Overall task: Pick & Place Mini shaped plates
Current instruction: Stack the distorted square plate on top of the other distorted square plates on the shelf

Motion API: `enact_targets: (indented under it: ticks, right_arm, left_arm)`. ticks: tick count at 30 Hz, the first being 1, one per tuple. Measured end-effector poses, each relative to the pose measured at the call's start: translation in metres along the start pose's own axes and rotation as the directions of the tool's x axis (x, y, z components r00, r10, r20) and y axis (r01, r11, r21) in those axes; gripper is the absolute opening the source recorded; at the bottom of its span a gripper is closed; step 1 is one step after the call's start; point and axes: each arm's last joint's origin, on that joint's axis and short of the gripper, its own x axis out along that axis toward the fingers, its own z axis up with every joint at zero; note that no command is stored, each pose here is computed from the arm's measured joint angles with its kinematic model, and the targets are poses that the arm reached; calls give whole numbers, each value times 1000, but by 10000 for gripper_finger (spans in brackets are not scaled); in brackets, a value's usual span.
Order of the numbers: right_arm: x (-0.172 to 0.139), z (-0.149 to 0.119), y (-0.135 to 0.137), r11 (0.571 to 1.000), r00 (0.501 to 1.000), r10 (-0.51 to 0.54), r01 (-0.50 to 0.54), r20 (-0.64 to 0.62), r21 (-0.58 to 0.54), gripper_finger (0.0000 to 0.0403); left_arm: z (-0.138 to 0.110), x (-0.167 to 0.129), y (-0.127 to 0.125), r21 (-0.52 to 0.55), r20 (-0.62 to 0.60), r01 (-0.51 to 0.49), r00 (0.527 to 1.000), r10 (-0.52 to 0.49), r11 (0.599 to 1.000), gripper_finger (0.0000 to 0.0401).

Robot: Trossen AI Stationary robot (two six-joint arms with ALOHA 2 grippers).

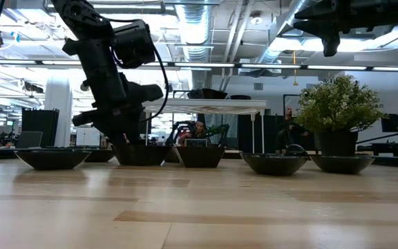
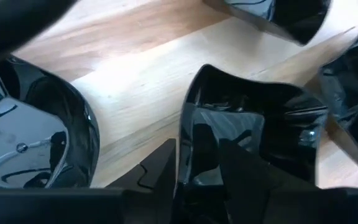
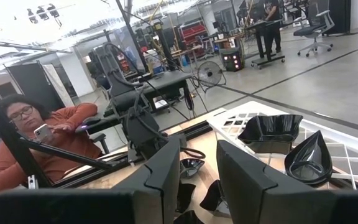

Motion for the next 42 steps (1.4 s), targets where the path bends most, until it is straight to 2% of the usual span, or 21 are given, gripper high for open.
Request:
enact_targets:
  ticks: [9,16,25,31,36,42]
  right_arm:
    - [0,1,0,1000,1000,3,-3,10,-1,102]
    - [0,1,0,1000,1000,3,-2,9,-3,102]
    - [0,1,0,1000,1000,2,-2,7,-3,102]
    - [0,1,0,1000,1000,2,-2,7,-3,102]
    - [0,1,0,1000,1000,2,-2,7,-4,102]
    - [0,1,0,1000,1000,2,-1,7,-11,102]
  left_arm:
    - [-3,6,0,8,-39,-6,999,6,1000,70]
    - [0,1,-1,2,-17,13,1000,-13,1000,10]
    - [0,-4,-2,-1,-40,50,998,-50,999,7]
    - [2,-26,2,-7,-37,94,995,-95,995,7]
    - [5,-54,3,-15,-20,214,976,-215,977,7]
    - [10,-86,6,-19,63,330,942,-329,944,6]
